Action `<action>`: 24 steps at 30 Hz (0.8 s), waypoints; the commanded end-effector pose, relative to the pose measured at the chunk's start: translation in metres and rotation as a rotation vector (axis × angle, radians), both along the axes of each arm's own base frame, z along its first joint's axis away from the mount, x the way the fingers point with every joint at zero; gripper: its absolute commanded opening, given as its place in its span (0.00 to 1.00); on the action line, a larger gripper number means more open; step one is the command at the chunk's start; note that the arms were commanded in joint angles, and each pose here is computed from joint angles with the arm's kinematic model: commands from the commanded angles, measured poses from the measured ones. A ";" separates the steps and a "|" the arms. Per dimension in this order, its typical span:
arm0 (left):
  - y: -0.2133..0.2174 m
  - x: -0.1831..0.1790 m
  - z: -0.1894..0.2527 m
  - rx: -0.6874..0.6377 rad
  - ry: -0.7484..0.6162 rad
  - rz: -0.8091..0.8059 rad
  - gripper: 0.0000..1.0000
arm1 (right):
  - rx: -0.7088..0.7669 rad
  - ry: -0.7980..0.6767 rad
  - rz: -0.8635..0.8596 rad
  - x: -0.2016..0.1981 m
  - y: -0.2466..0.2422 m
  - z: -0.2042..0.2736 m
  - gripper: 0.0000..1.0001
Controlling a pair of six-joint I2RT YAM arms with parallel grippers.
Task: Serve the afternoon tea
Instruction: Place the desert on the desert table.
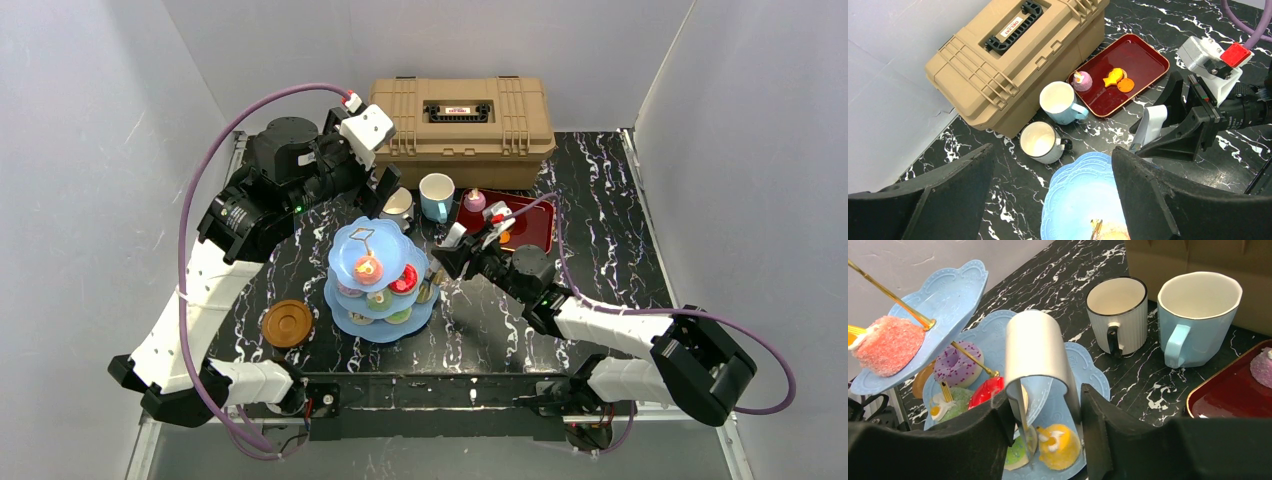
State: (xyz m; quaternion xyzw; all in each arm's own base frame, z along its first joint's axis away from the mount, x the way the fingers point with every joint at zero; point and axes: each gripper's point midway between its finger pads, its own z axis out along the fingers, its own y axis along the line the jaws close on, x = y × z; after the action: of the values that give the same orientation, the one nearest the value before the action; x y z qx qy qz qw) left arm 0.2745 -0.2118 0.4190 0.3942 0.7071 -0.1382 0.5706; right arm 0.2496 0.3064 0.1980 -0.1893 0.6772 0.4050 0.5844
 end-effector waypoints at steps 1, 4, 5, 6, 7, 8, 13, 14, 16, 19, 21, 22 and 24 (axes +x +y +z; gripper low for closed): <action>0.002 -0.003 0.018 -0.027 -0.041 -0.005 0.85 | 0.063 -0.076 0.014 0.003 0.007 0.033 0.57; 0.002 -0.002 0.019 -0.027 -0.042 -0.006 0.85 | 0.059 -0.078 0.014 0.004 0.008 0.033 0.58; 0.002 -0.002 0.020 -0.028 -0.044 -0.006 0.85 | 0.059 -0.078 0.014 0.004 0.008 0.034 0.57; 0.002 -0.002 0.020 -0.028 -0.045 -0.006 0.85 | 0.057 -0.079 0.014 0.004 0.008 0.034 0.56; 0.001 -0.002 0.020 -0.028 -0.045 -0.006 0.85 | 0.059 -0.083 0.014 0.004 0.008 0.036 0.55; 0.002 -0.002 0.020 -0.028 -0.046 -0.005 0.85 | 0.061 -0.088 0.014 0.004 0.008 0.038 0.52; 0.002 -0.002 0.020 -0.026 -0.045 -0.005 0.85 | 0.058 -0.134 -0.033 0.007 -0.003 0.051 0.44; 0.002 -0.002 0.021 -0.026 -0.047 -0.004 0.85 | 0.049 -0.142 -0.041 0.007 -0.005 0.053 0.44; 0.002 -0.001 0.020 -0.025 -0.045 -0.004 0.85 | 0.032 -0.154 -0.056 0.007 -0.010 0.056 0.44; 0.001 -0.002 0.021 -0.027 -0.044 -0.007 0.85 | 0.024 -0.162 -0.071 0.006 -0.016 0.059 0.44; 0.000 -0.001 0.020 -0.028 -0.041 -0.008 0.85 | 0.030 -0.162 -0.067 0.004 -0.018 0.061 0.46; 0.001 -0.002 0.020 -0.029 -0.042 -0.008 0.85 | 0.034 -0.158 -0.060 0.003 -0.017 0.061 0.47; 0.000 -0.001 0.021 -0.030 -0.043 -0.008 0.85 | 0.040 -0.147 -0.039 0.001 -0.013 0.059 0.49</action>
State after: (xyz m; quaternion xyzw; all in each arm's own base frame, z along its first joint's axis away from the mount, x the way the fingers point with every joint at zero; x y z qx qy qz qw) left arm 0.2757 -0.2125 0.4233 0.3944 0.7039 -0.1377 0.5745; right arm 0.2478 0.2906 0.2249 -0.1995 0.6578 0.3789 0.6196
